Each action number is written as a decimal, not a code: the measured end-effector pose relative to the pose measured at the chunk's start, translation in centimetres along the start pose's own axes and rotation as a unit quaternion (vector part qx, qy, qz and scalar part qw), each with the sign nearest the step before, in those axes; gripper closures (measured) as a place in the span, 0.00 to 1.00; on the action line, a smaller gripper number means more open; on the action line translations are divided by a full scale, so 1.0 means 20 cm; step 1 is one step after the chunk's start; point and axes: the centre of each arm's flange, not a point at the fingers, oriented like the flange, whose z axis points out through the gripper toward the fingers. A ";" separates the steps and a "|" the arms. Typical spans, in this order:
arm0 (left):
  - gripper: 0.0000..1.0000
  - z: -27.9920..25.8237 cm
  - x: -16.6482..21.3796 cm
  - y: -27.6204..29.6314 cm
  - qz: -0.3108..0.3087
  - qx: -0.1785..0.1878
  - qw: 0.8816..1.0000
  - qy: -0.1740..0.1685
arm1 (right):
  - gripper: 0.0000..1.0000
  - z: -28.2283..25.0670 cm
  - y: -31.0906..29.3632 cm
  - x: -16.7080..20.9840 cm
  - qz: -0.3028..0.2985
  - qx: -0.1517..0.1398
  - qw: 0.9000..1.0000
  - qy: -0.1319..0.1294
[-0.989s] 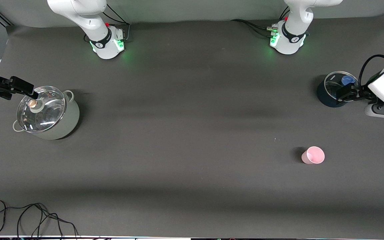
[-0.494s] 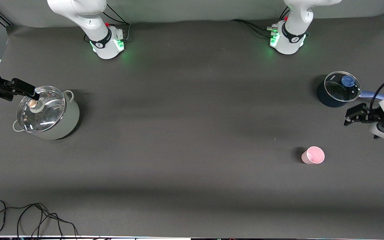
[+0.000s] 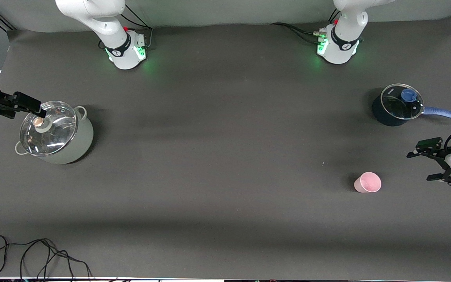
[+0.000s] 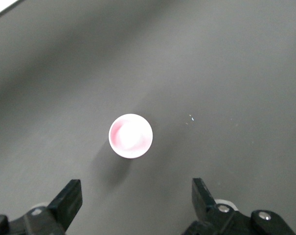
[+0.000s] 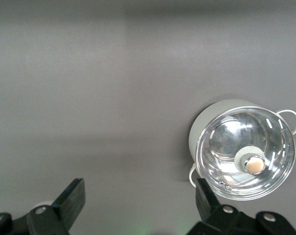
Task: Transfer pink cup from left to right arm
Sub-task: 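Lower the open left gripper around the pink cup, then close the left gripper on the pink cup and lift it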
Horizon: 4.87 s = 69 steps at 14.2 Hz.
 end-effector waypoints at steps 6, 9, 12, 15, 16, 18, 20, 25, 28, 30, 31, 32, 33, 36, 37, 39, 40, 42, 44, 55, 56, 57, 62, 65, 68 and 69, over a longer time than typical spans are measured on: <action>0.00 0.61 -0.70 -0.29 0.139 -0.044 0.967 0.211 | 0.00 0.00 0.00 0.00 0.000 0.000 1.000 0.000; 0.00 0.84 -0.82 -0.33 0.167 -0.037 0.950 0.261 | 0.00 0.00 0.00 0.00 0.000 0.000 1.000 -0.001; 0.00 1.00 -0.89 -0.34 0.190 -0.018 0.931 0.310 | 0.00 0.00 0.00 0.00 0.000 0.000 1.000 -0.001; 0.00 1.17 -1.00 -0.34 0.202 -0.010 0.913 0.353 | 0.00 0.00 0.00 0.00 0.000 0.000 1.000 -0.001; 0.00 1.20 -1.02 -0.34 0.202 -0.009 0.911 0.360 | 0.00 0.00 0.00 0.00 0.000 0.000 1.000 -0.001; 0.00 1.21 -1.01 -0.34 0.198 -0.007 0.906 0.374 | 0.00 0.00 0.00 0.00 0.000 0.000 1.000 -0.001; 0.00 1.21 -0.99 -0.34 0.195 -0.004 0.903 0.382 | 0.00 0.00 0.00 0.00 0.000 0.000 1.000 -0.001; 0.00 1.26 -0.89 -0.32 0.192 -0.005 0.894 0.405 | 0.00 0.00 0.00 0.00 0.000 0.000 1.000 0.000; 0.00 1.29 -0.85 -0.31 0.190 -0.004 0.892 0.410 | 0.00 0.00 0.00 0.00 0.000 0.000 1.000 0.000; 0.00 1.32 -0.83 -0.32 0.188 0.001 0.894 0.407 | 0.00 0.00 0.00 0.00 0.000 0.000 1.000 0.000; 0.00 1.33 -0.83 -0.32 0.187 0.005 0.895 0.405 | 0.00 0.00 0.00 0.00 0.000 0.000 1.000 0.000; 0.00 1.33 -0.82 -0.32 0.185 0.007 0.895 0.405 | 0.00 0.00 0.00 0.00 0.000 0.000 1.000 0.000; 0.00 1.34 -0.81 -0.32 0.184 0.009 0.895 0.406 | 0.00 0.00 0.00 0.00 0.000 0.000 1.000 0.000; 0.00 1.38 -0.77 -0.31 0.181 0.013 0.895 0.409 | 0.00 0.00 0.00 0.00 0.000 0.000 1.000 0.000; 0.00 1.39 -0.76 -0.31 0.180 0.012 0.894 0.410 | 0.00 0.00 0.00 0.00 0.000 0.000 1.000 0.000; 0.00 1.41 -0.74 -0.30 0.179 0.008 0.892 0.414 | 0.00 0.00 0.01 0.00 0.000 0.000 1.000 0.000; 0.00 1.42 -0.74 -0.29 0.179 0.007 0.892 0.415 | 0.00 0.00 0.01 0.00 0.001 0.000 1.000 0.000; 0.00 1.43 -0.73 -0.29 0.178 0.006 0.892 0.416 | 0.00 0.00 0.01 0.00 0.001 0.000 1.000 0.000; 0.00 1.43 -0.73 -0.29 0.178 0.006 0.892 0.417 | 0.00 0.00 0.01 0.00 0.001 0.000 1.000 0.001; 0.34 1.44 -0.69 -0.29 0.171 0.013 0.888 0.426 | 0.00 0.03 0.01 -0.02 0.000 0.000 1.000 -0.023; 0.34 1.44 -0.69 -0.29 0.171 0.014 0.889 0.425 | 0.00 0.03 0.01 -0.01 0.000 0.000 1.000 -0.023; 0.34 1.43 -0.69 -0.30 0.172 0.015 0.889 0.425 | 0.00 0.03 0.01 -0.01 0.000 0.000 1.000 -0.024; 0.34 1.39 -0.65 -0.33 0.175 0.026 0.891 0.419 | 0.00 0.03 0.01 -0.01 0.000 0.000 1.000 -0.024; 0.34 1.29 -0.46 -0.30 0.164 0.017 0.896 0.412 | 0.00 0.03 0.01 -0.01 0.000 0.000 1.000 -0.024; 0.34 1.11 -0.07 -0.18 0.136 0.012 0.913 0.384 | 0.00 0.03 0.01 -0.01 0.000 0.000 1.000 -0.025; 0.34 1.06 0.08 -0.10 0.126 0.010 0.918 0.376 | 0.00 0.03 0.01 -0.01 0.000 0.000 1.000 -0.025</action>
